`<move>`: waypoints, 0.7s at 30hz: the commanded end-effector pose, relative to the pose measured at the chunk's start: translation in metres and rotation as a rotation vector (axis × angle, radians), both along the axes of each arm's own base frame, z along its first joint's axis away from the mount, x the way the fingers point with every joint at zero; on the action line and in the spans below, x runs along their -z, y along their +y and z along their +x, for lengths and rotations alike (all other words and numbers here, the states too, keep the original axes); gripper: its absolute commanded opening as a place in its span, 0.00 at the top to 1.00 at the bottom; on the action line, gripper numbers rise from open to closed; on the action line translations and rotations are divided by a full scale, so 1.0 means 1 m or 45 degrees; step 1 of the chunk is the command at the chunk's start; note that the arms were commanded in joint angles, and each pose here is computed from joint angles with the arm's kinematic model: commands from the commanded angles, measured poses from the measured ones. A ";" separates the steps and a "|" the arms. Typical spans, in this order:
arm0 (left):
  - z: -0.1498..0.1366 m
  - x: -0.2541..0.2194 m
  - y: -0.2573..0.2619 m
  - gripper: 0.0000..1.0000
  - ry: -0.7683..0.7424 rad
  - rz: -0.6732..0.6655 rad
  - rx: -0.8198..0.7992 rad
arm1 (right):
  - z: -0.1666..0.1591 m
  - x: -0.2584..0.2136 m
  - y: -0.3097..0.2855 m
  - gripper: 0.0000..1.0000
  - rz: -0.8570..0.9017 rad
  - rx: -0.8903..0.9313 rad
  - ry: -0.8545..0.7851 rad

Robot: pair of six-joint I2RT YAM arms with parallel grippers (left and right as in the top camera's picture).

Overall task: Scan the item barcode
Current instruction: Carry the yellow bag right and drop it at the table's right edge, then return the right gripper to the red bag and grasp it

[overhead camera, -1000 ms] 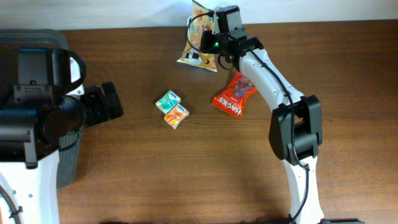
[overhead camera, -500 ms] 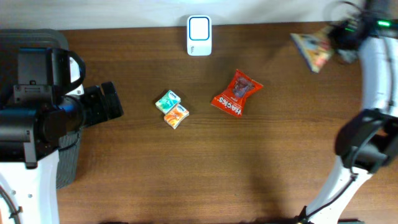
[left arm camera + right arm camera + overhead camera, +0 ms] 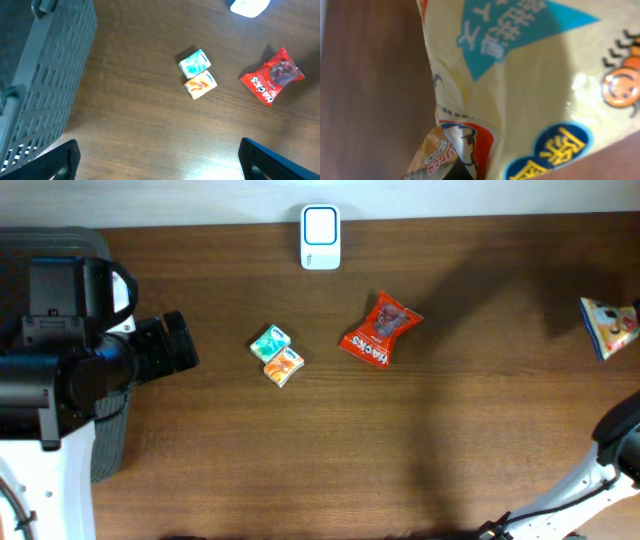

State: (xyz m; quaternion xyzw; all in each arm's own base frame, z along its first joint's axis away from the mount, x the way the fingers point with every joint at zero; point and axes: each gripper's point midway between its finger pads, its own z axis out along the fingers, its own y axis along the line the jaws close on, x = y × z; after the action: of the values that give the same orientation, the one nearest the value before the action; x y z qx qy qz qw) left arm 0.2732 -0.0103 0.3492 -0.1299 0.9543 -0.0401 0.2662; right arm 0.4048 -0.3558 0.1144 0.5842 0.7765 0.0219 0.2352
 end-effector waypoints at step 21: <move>0.000 -0.002 0.001 0.01 -0.008 -0.004 -0.003 | 0.033 -0.167 0.156 0.33 0.291 -0.837 -0.619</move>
State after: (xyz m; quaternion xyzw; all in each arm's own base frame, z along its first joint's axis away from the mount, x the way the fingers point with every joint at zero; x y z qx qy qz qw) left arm 0.2732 -0.0103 0.3492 -0.1299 0.9543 -0.0401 0.2662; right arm 0.4171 -0.2888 0.2472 0.4375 0.8025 0.2381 0.3286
